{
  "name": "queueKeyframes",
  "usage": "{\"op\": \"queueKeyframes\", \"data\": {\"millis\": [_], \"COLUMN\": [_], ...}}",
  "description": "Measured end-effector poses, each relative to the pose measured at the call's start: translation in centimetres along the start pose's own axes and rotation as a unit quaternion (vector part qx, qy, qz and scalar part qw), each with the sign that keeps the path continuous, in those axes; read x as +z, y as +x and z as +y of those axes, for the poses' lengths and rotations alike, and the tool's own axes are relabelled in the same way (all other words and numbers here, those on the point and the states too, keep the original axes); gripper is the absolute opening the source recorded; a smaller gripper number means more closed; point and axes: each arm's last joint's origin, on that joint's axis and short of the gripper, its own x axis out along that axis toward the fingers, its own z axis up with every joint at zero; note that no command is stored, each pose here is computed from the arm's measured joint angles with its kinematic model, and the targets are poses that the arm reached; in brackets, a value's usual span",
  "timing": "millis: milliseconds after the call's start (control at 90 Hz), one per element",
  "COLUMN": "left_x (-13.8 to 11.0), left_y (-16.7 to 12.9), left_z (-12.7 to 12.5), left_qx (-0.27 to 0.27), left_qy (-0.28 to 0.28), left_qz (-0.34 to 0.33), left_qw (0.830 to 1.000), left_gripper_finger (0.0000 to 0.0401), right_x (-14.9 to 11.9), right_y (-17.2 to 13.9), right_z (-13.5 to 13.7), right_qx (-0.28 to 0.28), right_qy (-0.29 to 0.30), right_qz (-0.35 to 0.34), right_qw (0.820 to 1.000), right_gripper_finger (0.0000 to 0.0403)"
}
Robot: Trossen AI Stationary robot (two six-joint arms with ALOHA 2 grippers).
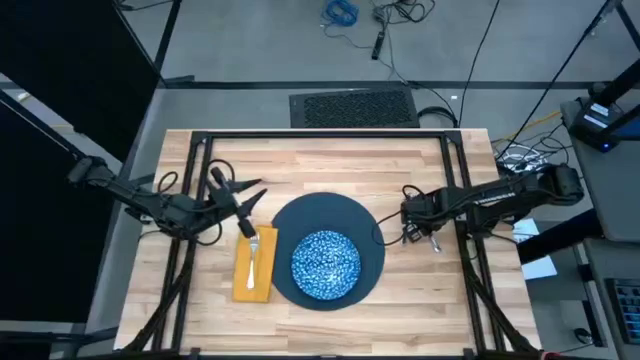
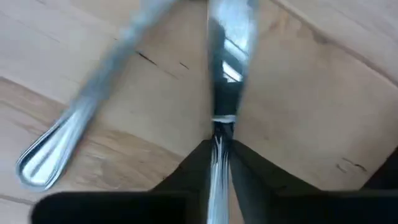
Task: Set table place
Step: Put the table knife on the right of the blue placemat
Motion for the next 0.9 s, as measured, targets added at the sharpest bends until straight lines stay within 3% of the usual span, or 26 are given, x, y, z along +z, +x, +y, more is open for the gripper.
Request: {"op": "queueKeyframes", "data": {"millis": [122,589,900], "left_x": [0.0,0.0,0.0], "left_y": [0.0,0.0,0.0], "left_z": [0.0,0.0,0.0], "left_qx": [0.000,-0.001,-0.001], "left_qy": [0.000,0.000,0.000], "left_qz": [0.000,0.000,0.000], "left_qw": [1.000,1.000,1.000], "left_gripper_finger": [0.0115,0.0115,0.0115], "right_x": [-0.3,-2.2,-2.8], "right_y": [-0.1,-0.3,0.4], "right_z": [0.4,2.7,5.5], "right_qx": [0.011,0.085,0.154], "right_qy": [0.014,0.120,0.144], "right_qz": [-0.004,-0.026,-0.060], "right_qw": [1.000,0.989,0.976], "right_gripper_finger": [0.0009,0.0018,0.0018]}}
